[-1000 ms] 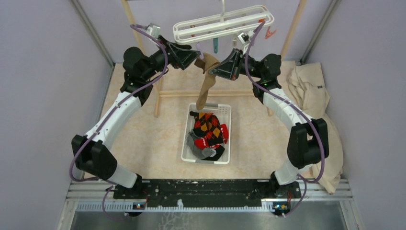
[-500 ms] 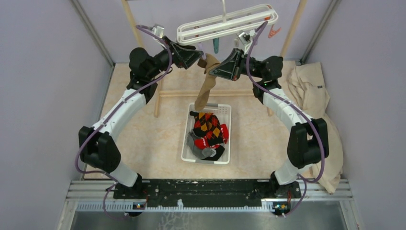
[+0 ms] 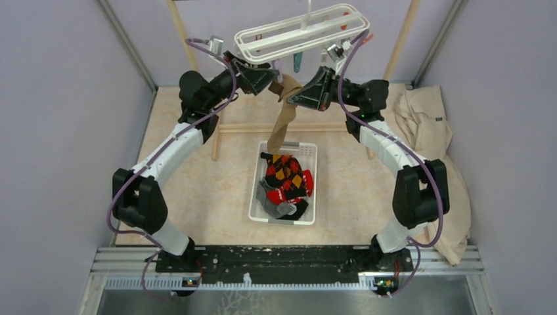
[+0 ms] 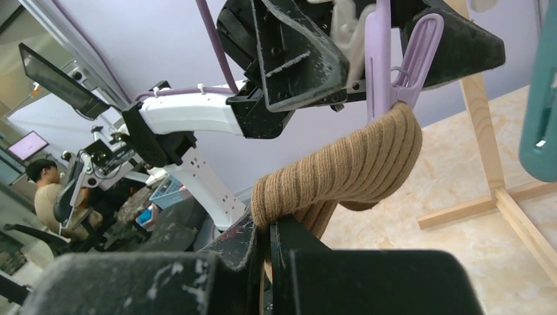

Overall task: Remove the socks clipped to the hanger
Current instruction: Remove the sock from the hanger.

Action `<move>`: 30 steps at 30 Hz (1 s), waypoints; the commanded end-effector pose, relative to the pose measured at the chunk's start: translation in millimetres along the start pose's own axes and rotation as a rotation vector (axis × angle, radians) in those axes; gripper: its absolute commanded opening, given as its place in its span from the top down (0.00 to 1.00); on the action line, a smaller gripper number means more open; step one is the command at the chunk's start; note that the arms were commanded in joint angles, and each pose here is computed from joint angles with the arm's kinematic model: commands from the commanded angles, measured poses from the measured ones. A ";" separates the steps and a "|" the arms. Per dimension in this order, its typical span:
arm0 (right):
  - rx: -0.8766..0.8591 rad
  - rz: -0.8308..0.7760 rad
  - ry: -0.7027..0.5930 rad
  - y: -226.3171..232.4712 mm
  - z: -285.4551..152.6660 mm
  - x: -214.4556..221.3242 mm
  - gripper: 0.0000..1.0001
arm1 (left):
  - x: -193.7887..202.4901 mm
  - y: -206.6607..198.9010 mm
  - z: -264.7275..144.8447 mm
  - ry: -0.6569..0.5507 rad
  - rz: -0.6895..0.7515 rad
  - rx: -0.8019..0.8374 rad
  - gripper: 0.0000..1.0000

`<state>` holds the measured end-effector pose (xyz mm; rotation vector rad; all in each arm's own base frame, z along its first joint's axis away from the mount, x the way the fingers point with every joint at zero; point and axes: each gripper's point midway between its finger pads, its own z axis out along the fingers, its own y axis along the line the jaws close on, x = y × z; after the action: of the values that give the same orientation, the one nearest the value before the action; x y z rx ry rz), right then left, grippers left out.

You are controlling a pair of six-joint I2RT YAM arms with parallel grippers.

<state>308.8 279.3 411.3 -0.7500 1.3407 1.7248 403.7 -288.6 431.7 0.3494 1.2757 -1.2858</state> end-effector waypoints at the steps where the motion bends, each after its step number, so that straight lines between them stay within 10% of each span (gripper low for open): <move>1: -0.028 -0.039 0.003 1.3 0.3 2.5 1.00 | -12.5 -13.1 3.2 -0.048 0.011 0.079 0.12; 30: 0.130 -0.049 0.081 -25.8 16.8 18.3 1.00 | -17.5 -15.8 14.1 -0.091 0.069 0.021 0.13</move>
<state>334.3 306.3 350.1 -0.7067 1.5829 1.6446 411.5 -306.3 433.0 0.3400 1.2423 -1.2886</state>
